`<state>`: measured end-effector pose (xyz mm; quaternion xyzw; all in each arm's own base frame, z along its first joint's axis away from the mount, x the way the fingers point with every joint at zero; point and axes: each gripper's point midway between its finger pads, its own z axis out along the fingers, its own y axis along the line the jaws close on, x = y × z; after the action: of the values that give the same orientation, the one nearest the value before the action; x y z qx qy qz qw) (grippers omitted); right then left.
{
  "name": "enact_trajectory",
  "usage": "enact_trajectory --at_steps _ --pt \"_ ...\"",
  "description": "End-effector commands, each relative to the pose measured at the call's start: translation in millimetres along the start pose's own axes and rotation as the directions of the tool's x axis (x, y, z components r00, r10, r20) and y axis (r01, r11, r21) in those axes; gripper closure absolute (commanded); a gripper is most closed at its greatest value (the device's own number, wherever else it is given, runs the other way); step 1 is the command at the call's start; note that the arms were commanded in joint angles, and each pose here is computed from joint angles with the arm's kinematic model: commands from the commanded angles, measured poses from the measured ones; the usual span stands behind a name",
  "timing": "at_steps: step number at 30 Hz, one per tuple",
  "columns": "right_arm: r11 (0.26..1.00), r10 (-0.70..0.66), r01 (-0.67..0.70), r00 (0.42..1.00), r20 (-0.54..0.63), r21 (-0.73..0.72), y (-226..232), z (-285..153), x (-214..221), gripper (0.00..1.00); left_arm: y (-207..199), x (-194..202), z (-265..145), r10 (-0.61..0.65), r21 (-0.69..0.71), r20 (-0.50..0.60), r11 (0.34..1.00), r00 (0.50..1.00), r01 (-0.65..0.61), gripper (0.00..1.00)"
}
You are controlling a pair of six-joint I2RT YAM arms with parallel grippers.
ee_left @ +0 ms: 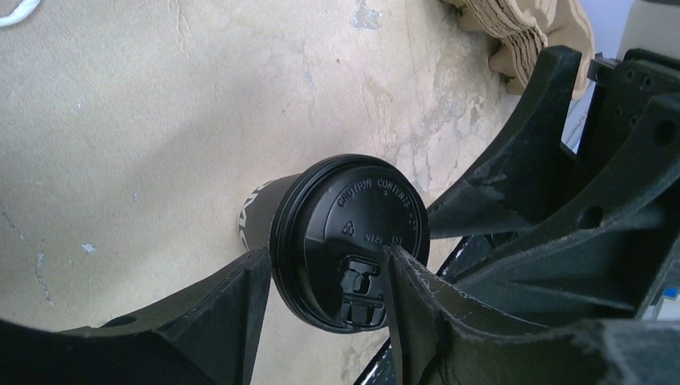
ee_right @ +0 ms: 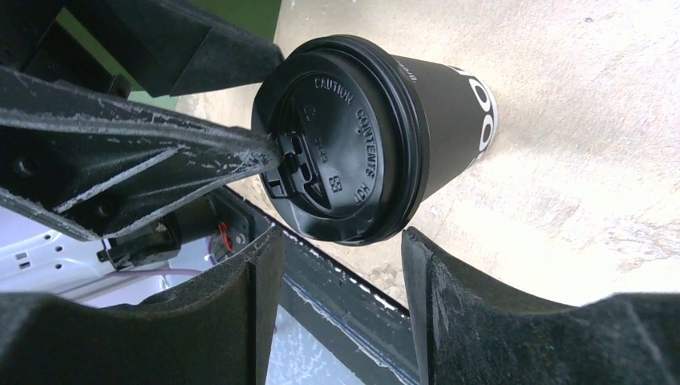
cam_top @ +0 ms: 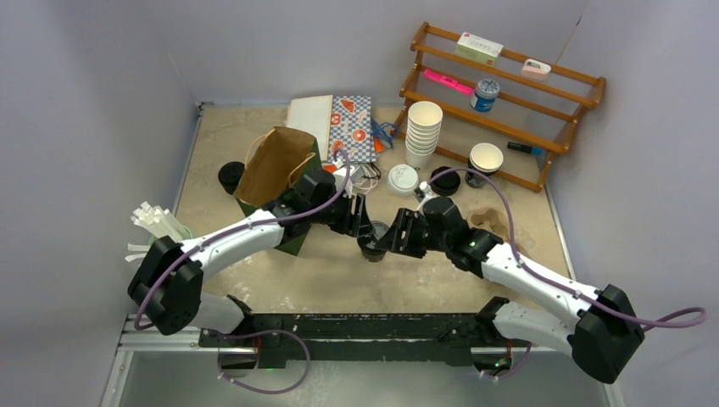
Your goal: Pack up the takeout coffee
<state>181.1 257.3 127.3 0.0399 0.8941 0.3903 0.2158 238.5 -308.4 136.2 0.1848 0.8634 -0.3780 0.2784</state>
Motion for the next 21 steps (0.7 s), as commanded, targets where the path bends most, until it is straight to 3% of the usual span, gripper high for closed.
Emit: enact_trajectory --at_steps 1,21 --pt "0.999 -0.040 0.038 0.997 0.061 0.026 9 -2 -22 0.42 -10 -5 -10 -0.001 0.035 0.033 0.999 0.999 0.000 0.45" --pt "0.988 -0.096 0.080 0.989 0.114 0.132 -4 5 -56 0.44 -17 12 -28 -0.033 0.070 0.025 0.997 0.999 0.031 0.45"
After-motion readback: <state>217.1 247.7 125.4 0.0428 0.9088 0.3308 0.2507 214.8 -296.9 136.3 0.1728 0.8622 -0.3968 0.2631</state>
